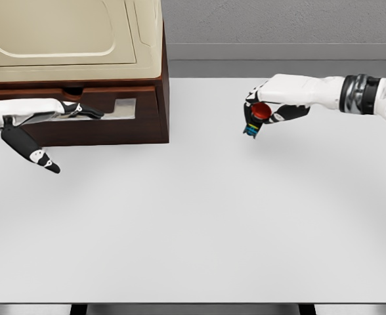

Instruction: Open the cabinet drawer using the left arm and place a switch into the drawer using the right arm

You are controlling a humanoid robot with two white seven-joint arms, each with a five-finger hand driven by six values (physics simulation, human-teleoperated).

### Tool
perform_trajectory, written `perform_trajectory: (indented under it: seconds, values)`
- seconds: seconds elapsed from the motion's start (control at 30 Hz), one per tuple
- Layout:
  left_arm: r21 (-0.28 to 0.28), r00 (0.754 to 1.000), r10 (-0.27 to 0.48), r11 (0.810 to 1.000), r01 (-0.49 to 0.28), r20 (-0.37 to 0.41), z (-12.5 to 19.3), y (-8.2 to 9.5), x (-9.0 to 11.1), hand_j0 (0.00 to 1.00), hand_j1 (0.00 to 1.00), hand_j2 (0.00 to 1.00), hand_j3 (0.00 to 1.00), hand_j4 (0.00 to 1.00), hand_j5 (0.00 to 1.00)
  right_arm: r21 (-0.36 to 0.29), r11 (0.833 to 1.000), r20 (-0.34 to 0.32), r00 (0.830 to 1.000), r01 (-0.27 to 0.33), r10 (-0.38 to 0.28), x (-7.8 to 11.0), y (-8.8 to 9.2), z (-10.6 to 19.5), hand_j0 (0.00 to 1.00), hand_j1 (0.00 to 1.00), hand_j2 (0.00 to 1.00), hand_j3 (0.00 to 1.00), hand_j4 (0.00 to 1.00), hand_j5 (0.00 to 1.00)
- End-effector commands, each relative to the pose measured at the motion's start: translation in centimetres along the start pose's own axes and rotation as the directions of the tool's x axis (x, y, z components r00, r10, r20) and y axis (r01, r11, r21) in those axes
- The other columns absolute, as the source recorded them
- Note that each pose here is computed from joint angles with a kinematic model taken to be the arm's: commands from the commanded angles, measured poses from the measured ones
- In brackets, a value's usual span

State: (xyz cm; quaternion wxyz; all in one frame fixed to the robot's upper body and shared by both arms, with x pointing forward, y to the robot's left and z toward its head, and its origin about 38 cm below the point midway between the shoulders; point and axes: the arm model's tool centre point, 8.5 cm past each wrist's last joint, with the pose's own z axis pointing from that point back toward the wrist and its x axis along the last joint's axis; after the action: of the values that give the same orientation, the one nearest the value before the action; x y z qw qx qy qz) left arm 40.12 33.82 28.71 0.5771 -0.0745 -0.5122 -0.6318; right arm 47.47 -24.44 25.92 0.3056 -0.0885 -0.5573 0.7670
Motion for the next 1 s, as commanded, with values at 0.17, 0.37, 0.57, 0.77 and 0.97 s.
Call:
perform_trajectory:
  seconds: [0.17,0.37,0.57,0.77,0.97]
  values:
    - [-0.003,1.000,-0.002,1.000,0.002,0.006,0.9,-0.5,0.6,1.00,1.00,1.00,1.00,1.00,1.00,-0.010,1.000,0.027,1.000,-0.004,0.004,0.8,-0.4,-0.8,0.44,0.44,0.44,0.44,0.44,0.44]
    - [-0.015,1.000,0.006,1.000,-0.006,0.001,1.0,-1.1,0.4,1.00,1.00,1.00,1.00,1.00,1.00,-0.012,1.000,0.056,0.998,-0.014,0.014,1.6,-0.9,-1.9,0.44,0.44,0.44,0.44,0.44,0.44]
    - [-0.019,1.000,0.005,1.000,-0.005,0.004,1.0,-1.2,0.5,1.00,1.00,1.00,1.00,1.00,1.00,-0.018,0.999,0.080,0.996,-0.027,0.028,2.4,-1.8,-3.0,0.44,0.44,0.44,0.44,0.44,0.44]
    - [-0.020,1.000,0.005,1.000,-0.005,-0.001,1.6,-1.5,0.6,1.00,1.00,1.00,1.00,1.00,1.00,-0.030,0.999,0.113,0.994,-0.013,0.016,3.1,-2.3,-3.6,0.44,0.44,0.44,0.44,0.44,0.44]
    - [-0.022,1.000,0.007,1.000,-0.007,-0.004,1.6,-1.7,0.5,1.00,1.00,1.00,1.00,1.00,1.00,-0.034,0.999,0.113,0.993,-0.010,0.014,3.1,-2.6,-3.9,0.44,0.44,0.44,0.44,0.44,0.44]
